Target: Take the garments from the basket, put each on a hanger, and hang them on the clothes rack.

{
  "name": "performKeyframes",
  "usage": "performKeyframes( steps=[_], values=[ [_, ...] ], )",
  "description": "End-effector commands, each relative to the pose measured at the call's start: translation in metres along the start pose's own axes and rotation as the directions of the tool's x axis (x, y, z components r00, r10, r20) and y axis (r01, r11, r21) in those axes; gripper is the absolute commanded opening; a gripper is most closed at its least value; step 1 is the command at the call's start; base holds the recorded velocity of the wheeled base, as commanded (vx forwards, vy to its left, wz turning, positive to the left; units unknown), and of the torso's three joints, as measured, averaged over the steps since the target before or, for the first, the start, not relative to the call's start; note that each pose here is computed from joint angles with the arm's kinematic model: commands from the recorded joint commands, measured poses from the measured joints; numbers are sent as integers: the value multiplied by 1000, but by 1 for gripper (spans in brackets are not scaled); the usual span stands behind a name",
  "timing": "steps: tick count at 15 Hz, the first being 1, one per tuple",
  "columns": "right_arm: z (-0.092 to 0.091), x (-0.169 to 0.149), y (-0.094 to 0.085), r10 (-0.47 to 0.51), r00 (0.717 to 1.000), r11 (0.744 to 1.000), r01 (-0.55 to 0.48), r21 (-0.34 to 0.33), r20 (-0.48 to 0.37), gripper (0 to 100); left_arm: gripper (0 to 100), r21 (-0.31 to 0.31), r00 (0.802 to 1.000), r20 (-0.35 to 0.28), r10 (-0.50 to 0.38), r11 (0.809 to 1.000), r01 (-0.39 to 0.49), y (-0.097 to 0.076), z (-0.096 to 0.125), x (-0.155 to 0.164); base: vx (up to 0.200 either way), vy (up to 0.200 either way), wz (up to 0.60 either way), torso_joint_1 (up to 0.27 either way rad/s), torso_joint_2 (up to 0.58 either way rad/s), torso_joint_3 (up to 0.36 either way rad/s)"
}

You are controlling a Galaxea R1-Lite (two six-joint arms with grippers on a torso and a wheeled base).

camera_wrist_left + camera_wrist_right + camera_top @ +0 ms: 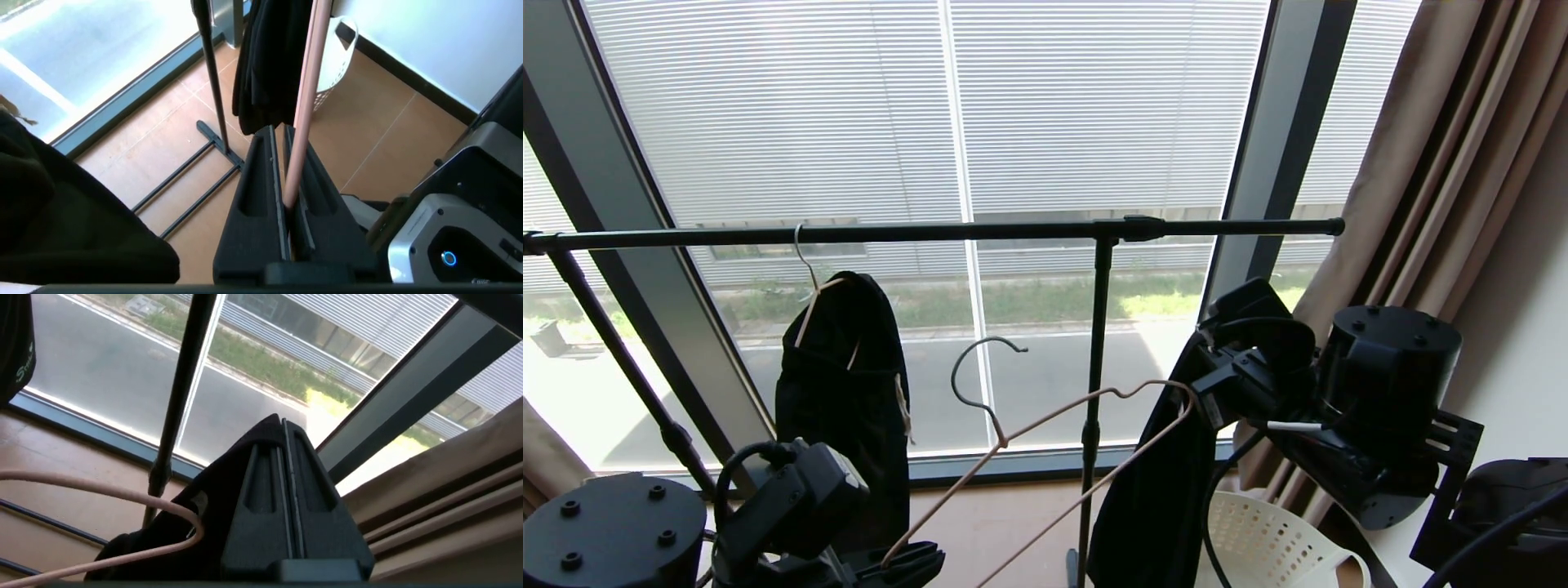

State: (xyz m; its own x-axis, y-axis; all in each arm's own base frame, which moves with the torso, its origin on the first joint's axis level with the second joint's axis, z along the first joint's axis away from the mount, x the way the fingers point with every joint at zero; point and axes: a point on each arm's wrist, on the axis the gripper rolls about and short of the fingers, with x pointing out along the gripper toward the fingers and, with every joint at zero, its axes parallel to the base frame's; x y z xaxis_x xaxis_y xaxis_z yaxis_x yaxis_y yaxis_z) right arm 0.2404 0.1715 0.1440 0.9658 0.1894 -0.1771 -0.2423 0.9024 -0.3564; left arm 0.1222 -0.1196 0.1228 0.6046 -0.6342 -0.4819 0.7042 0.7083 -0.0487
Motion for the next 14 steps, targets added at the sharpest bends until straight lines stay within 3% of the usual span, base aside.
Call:
performKeyframes(
  steps=[1, 7, 14],
  values=[
    [0, -1, 5, 16, 1000, 1000, -16, -5, 2, 0, 0, -4, 1000, -29, 4, 1000, -4, 1, -2, 13, 0, 0, 0, 0, 0, 0],
    [2, -12, 14, 49, 999, 999, -49, -12, 17, 0, 0, -36, 998, -13, 68, 997, -69, 16, 3, 31, 0, 0, 0, 0, 0, 0],
    [22, -45, 66, 239, 965, 971, -235, -46, 108, 0, 0, -35, 997, -11, 71, 997, -71, 16, 2, 30, 0, 0, 0, 0, 0, 0]
  ],
)
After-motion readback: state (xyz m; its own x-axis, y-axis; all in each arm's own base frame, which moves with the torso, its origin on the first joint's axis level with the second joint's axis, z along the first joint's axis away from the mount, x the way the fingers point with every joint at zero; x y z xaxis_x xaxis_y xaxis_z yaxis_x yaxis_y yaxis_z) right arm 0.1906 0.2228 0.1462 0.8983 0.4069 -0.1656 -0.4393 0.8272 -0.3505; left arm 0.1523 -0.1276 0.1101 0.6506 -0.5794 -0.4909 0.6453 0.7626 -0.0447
